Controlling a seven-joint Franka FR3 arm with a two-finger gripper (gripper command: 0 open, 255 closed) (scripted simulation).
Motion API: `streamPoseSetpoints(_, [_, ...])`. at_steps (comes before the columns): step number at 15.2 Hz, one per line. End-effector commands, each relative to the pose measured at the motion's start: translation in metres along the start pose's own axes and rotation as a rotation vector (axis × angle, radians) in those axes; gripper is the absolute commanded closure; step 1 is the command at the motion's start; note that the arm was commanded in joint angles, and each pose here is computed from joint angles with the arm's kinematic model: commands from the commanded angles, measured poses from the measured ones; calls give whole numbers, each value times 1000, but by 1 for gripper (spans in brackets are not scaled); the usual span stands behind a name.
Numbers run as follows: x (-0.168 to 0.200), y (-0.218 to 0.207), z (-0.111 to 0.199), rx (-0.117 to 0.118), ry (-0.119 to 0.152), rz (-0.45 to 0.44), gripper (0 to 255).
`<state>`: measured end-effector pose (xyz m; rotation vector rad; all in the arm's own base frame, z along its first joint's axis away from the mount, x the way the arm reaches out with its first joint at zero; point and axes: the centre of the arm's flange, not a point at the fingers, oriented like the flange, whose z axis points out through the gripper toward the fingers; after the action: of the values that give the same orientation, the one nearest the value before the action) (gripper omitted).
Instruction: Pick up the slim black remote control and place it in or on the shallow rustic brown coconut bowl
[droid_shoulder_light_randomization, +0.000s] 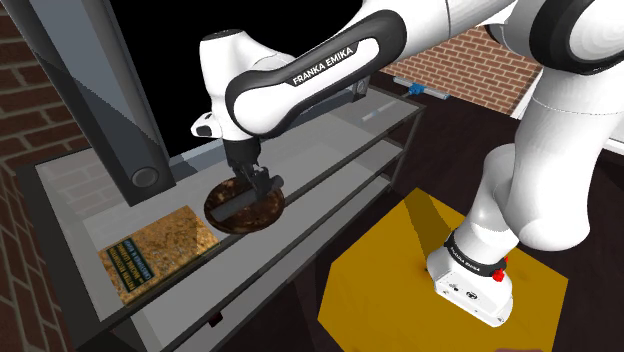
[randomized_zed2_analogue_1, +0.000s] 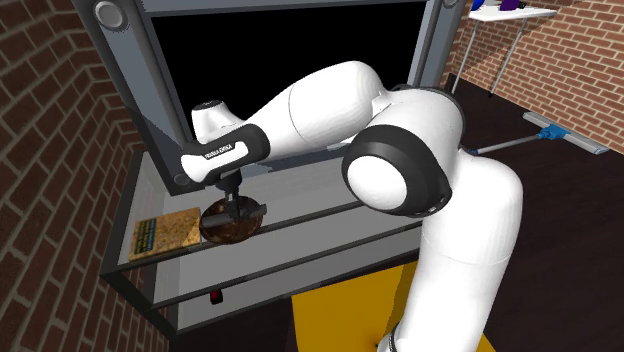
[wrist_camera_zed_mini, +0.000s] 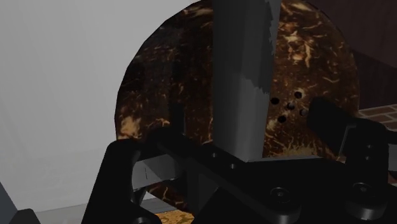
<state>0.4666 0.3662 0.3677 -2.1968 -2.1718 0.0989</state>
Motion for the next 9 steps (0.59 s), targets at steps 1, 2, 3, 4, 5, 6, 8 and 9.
streamPoseSetpoints(1, [0, 0, 0, 0, 0, 0, 0])
streamPoseSetpoints(2, [0, 1, 0, 0, 0, 0, 0])
streamPoseSetpoints(3, [0, 1, -13, 0, 0, 0, 0])
streamPoseSetpoints(4, [0, 1, -26, 0, 0, 0, 0])
streamPoseSetpoints(5, [0, 1, -40, 0, 0, 0, 0])
streamPoseSetpoints(6, [0, 1, -50, 0, 0, 0, 0])
streamPoseSetpoints(8, [0, 1, -50, 0, 0, 0, 0])
streamPoseSetpoints(9, [0, 1, -50, 0, 0, 0, 0])
